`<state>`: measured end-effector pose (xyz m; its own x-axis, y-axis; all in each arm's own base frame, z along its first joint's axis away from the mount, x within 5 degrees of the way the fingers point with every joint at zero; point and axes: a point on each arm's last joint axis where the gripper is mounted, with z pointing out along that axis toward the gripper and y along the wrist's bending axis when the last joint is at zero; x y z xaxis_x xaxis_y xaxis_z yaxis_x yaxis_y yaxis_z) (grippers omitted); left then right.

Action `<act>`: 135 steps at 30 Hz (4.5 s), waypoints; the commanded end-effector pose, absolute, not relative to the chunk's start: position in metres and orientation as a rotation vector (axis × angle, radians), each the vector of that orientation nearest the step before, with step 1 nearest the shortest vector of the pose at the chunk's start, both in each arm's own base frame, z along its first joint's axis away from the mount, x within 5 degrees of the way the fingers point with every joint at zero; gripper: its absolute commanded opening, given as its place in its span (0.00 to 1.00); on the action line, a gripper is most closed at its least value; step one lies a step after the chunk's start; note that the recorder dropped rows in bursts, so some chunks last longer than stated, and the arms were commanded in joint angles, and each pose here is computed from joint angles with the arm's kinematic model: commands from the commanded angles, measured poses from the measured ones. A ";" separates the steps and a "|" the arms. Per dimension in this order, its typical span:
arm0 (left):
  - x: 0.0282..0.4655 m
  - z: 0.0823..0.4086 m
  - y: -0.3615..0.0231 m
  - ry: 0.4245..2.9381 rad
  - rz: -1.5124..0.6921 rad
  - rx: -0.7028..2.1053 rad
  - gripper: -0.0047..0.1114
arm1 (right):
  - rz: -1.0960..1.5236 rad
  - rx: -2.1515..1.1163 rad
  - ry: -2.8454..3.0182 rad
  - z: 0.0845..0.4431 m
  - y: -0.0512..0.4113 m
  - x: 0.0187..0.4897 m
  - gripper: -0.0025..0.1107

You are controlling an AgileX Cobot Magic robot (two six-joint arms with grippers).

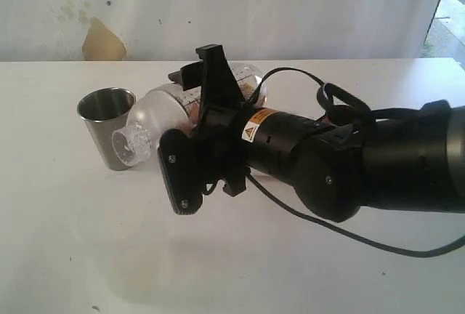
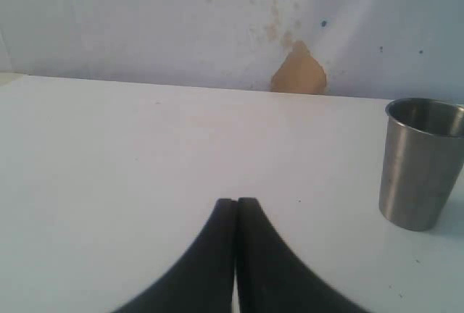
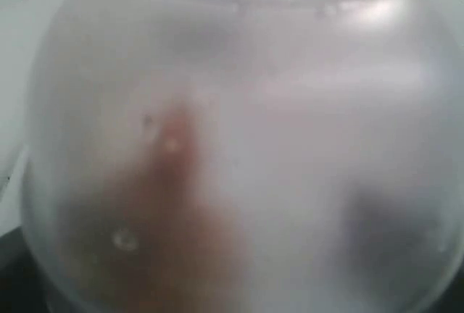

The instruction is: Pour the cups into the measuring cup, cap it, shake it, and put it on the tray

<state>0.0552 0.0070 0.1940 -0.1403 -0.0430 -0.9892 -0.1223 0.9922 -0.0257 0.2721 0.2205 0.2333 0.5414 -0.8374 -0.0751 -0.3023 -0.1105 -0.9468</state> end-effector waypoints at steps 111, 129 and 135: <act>0.055 0.192 0.007 1.713 0.066 -0.125 0.04 | -1.047 -1.754 0.358 0.246 0.232 0.277 0.02; 0.055 0.192 0.007 1.713 0.066 -0.125 0.04 | -1.078 -1.695 0.336 0.251 0.232 0.277 0.02; 0.055 0.192 0.007 1.713 0.066 -0.125 0.04 | -1.077 -1.697 0.337 0.251 0.232 0.277 0.02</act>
